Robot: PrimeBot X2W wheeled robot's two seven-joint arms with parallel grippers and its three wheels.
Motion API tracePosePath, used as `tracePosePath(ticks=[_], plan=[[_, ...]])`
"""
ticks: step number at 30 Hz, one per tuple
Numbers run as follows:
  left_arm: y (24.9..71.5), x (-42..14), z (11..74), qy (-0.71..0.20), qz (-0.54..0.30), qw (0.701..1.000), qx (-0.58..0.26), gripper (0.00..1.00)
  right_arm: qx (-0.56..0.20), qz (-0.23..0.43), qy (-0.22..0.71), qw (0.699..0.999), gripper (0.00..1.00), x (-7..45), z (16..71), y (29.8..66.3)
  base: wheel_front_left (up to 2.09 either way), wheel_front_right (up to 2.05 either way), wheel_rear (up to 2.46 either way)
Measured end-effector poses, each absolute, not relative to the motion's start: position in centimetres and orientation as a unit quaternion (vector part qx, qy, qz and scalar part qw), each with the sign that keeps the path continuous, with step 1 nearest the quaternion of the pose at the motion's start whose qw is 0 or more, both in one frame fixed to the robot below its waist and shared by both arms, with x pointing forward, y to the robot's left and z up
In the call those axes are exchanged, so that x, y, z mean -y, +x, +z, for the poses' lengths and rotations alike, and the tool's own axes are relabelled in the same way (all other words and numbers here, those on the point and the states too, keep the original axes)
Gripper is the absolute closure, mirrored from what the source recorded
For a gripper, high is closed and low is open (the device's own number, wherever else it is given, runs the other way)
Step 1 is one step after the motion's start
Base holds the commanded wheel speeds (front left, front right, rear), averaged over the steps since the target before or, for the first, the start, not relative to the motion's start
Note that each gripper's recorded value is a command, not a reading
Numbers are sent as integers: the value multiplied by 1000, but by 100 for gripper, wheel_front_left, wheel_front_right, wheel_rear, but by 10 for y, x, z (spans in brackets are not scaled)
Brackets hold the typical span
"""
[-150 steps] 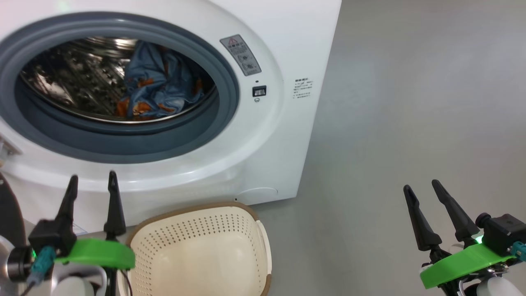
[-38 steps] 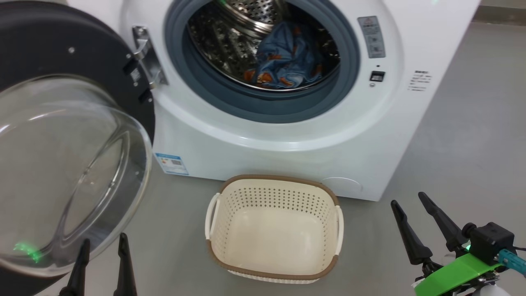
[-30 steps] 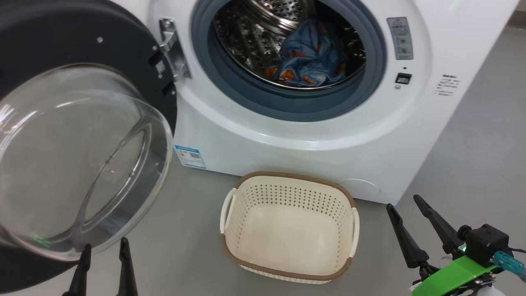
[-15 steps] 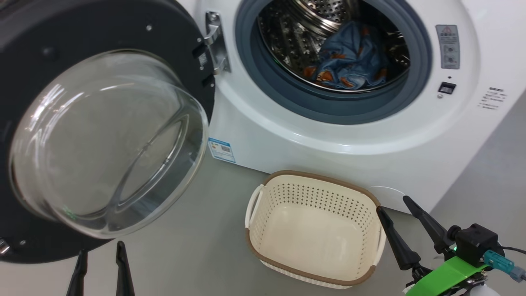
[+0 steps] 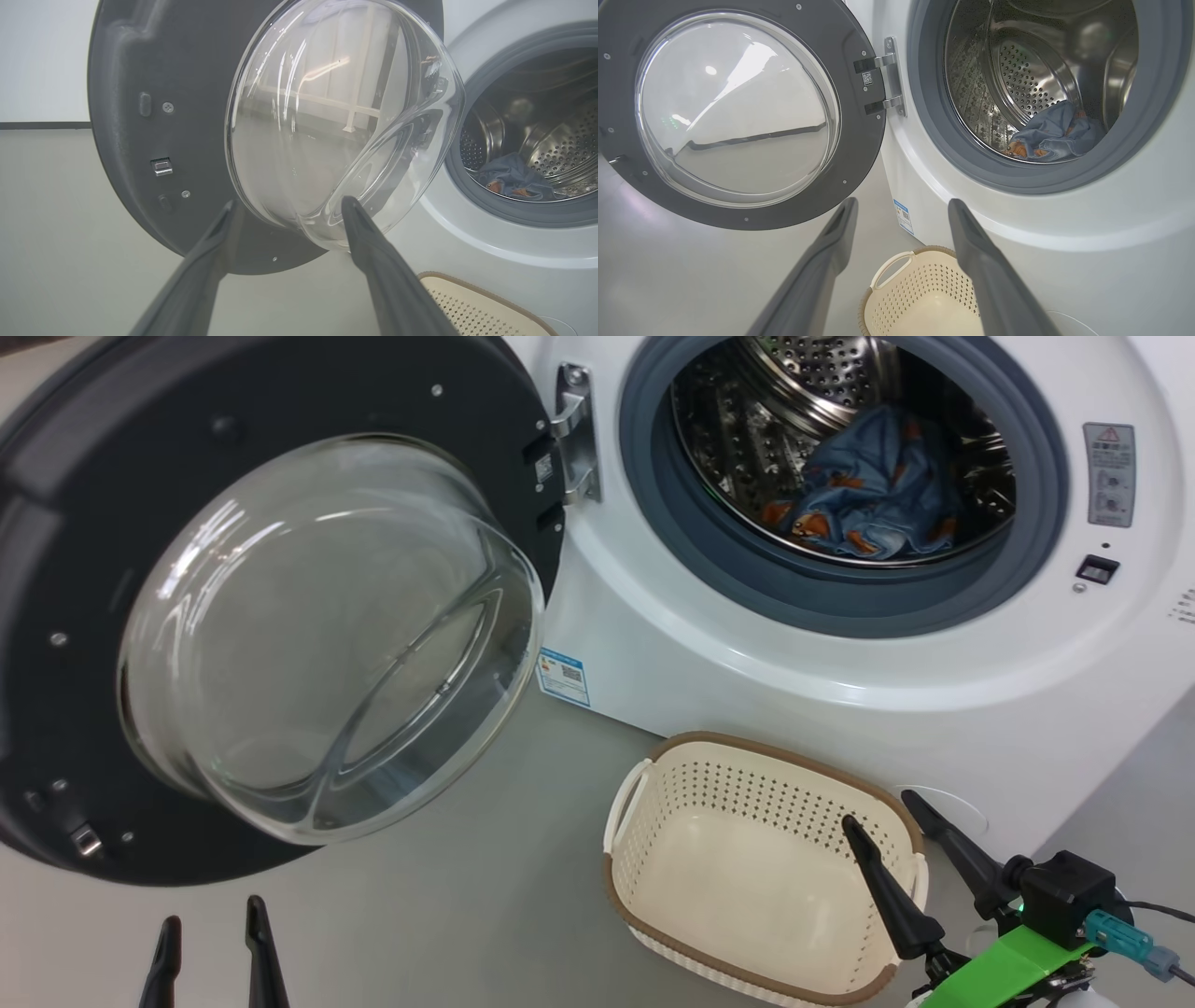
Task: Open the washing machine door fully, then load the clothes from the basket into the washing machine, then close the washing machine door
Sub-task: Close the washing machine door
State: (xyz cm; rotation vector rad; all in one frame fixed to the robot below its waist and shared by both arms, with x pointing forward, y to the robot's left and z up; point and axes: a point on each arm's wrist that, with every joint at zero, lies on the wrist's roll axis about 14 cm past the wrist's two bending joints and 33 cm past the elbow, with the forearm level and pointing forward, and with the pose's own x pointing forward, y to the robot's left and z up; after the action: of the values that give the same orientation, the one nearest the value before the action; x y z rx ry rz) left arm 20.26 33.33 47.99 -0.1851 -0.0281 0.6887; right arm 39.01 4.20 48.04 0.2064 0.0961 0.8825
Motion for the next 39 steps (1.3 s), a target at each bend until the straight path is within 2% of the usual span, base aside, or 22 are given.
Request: tracePosePath(ticks=[20,21,22,23,33,39], plan=[[181,-347,489,-86,376,922,28,0,-51,447,101,888,0,-56,479,386,0,0,0],[180,-348,492,-85,378,922,33,38,-52,447,100,888,0,-56,479,386,0,0,0],[180,-350,495,-83,379,921,38,64,-51,447,101,888,0,-56,479,386,0,0,0],[179,-352,498,-83,380,920,43,100,-51,446,101,888,0,-56,479,386,0,0,0],[174,-388,569,-49,377,911,158,100,-50,440,107,890,0,-55,480,388,0,0,0],[182,-426,626,-55,371,890,258,100,-55,431,111,894,0,-50,476,390,0,0,0]])
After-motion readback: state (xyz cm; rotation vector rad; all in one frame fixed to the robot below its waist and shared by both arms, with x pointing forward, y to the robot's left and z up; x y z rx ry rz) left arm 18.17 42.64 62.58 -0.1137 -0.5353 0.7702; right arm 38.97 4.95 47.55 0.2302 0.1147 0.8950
